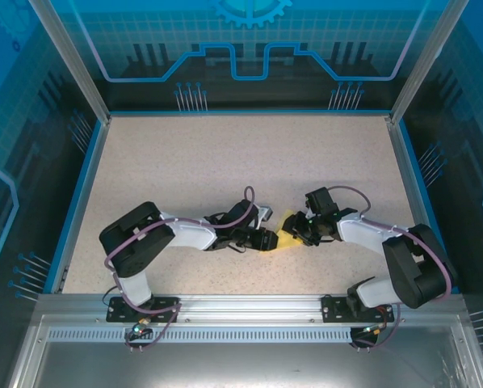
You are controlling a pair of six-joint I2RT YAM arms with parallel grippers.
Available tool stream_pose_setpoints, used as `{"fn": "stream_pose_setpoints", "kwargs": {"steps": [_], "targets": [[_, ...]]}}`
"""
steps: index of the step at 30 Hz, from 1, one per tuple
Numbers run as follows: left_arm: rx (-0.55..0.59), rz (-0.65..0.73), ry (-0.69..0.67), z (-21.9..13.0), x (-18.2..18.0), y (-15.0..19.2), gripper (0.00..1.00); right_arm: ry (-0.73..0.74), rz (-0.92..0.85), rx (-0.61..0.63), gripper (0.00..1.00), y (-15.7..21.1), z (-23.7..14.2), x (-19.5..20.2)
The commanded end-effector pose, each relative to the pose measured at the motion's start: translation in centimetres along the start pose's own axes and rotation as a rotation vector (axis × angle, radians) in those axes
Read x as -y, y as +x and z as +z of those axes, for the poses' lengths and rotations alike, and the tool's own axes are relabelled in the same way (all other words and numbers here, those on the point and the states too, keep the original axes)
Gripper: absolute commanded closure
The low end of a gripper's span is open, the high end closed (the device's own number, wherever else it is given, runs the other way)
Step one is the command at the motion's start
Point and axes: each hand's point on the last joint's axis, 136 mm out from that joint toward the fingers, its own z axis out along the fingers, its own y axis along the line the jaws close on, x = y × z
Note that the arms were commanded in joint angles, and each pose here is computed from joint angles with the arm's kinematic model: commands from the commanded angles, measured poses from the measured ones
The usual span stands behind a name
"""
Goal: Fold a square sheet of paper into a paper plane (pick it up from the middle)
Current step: Fourth fold the wing at the center of the table.
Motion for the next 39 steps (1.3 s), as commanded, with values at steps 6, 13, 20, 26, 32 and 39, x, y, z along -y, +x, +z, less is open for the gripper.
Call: {"fn": "stream_pose_setpoints", "kwargs": {"steps": [6,13,20,26,32,39], "targets": [[0.055,-0.005,-0.070,-3.2,1.0,-1.6,0.54,0.121,0.014,-0.022,0.50,0.1,0.6,2.7],[0.033,-0.066,0.012,-1.6,2.3,-2.0,0.72,0.168,-0.010,-0.052,0.45,0.2,0.9,3.3],[0.008,-0.099,0.027,-0.7,2.1,-2.3,0.85,0.191,-0.107,-0.127,0.47,0.0,1.9,3.0],[-0.009,-0.121,0.006,0.0,1.1,-2.0,0.88,0.194,-0.093,-0.142,0.47,0.6,2.2,3.6],[-0.011,-0.152,-0.037,0.4,-0.2,-2.2,0.88,0.206,-0.119,-0.152,0.47,0.5,2.2,3.5],[-0.029,-0.174,-0.060,0.4,-1.1,-2.0,0.88,0.146,-0.152,-0.146,0.49,0.1,1.7,1.9]]}}
